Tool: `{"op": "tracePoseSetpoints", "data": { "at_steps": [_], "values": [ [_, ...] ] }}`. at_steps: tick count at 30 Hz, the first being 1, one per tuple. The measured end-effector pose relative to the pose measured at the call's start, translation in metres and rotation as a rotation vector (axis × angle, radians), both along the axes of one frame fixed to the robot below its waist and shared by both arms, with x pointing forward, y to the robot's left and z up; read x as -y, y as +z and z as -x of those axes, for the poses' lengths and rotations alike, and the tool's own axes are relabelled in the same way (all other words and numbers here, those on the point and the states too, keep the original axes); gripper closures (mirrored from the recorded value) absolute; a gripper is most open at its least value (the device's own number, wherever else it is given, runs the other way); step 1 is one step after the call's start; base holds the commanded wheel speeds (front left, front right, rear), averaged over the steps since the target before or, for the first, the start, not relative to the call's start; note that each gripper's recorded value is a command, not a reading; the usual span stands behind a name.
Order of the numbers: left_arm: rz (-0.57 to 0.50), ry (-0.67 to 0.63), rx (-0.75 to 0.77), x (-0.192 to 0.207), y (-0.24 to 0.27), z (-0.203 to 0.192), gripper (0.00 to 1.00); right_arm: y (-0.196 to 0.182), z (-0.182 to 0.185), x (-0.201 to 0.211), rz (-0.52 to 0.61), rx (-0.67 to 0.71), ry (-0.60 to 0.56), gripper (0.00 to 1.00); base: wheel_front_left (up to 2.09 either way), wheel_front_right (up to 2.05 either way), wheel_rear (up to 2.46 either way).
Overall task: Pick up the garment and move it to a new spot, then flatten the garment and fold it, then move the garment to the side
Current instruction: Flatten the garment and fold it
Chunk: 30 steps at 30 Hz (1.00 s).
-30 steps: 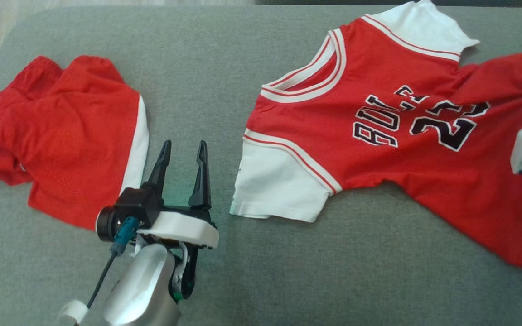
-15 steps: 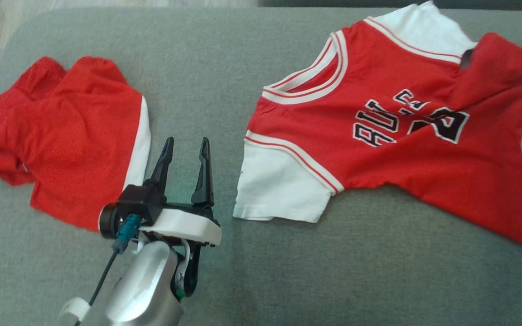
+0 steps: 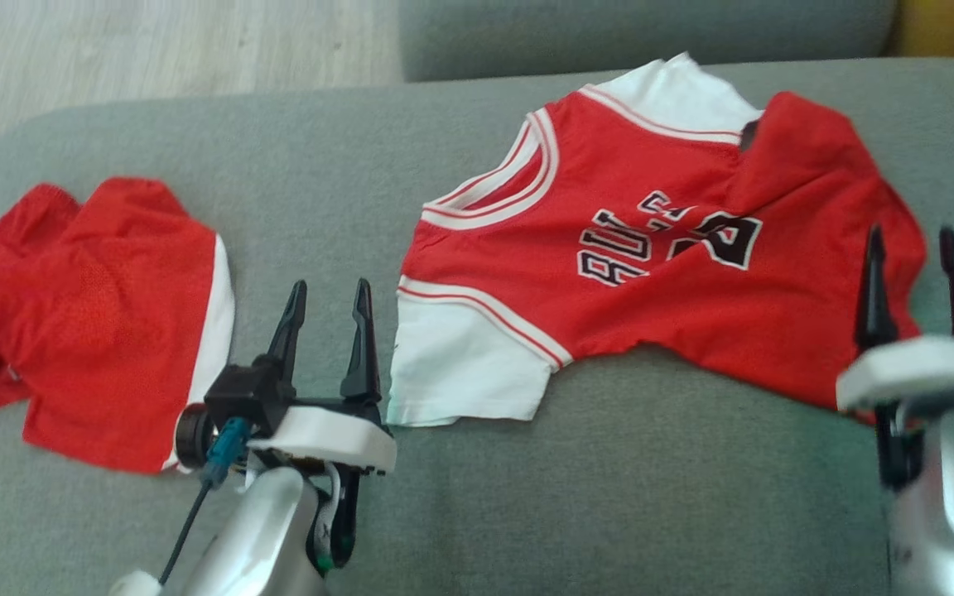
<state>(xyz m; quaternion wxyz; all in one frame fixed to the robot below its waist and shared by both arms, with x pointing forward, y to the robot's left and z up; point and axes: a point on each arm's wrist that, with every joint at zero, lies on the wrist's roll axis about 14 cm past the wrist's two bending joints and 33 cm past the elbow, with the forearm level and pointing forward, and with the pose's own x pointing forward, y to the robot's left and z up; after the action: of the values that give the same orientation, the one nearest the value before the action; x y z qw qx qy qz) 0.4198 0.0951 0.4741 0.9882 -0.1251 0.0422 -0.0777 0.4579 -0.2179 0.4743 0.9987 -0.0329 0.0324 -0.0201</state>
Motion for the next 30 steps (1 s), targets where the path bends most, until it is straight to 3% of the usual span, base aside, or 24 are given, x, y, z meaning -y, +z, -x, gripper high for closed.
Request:
{"op": "tracePoseSetpoints", "data": {
  "at_steps": [11, 18, 24, 30],
  "values": [
    [0.008, -0.055, -0.018, 0.02, -0.006, 0.015, 0.0, -0.039, 0.094, -0.007, -0.145, -0.08, -0.014, 0.0, 0.0, 0.0, 0.0],
    [-0.004, -0.095, -0.046, 0.029, -0.016, 0.018, 0.0, -0.026, 0.094, -0.001, -0.157, -0.035, -0.029, 0.0, 0.0, 0.0, 0.0],
    [-0.081, -0.164, -0.213, 0.039, -0.067, 0.038, 0.0, -0.025, 0.096, 0.002, -0.163, -0.032, -0.042, 0.0, 0.0, 0.0, 0.0],
    [-0.148, -0.148, -0.304, 0.032, -0.091, 0.037, 0.0, -0.03, 0.097, 0.003, -0.162, -0.047, -0.046, 0.0, 0.0, 0.0, 0.0]
  ]
}}
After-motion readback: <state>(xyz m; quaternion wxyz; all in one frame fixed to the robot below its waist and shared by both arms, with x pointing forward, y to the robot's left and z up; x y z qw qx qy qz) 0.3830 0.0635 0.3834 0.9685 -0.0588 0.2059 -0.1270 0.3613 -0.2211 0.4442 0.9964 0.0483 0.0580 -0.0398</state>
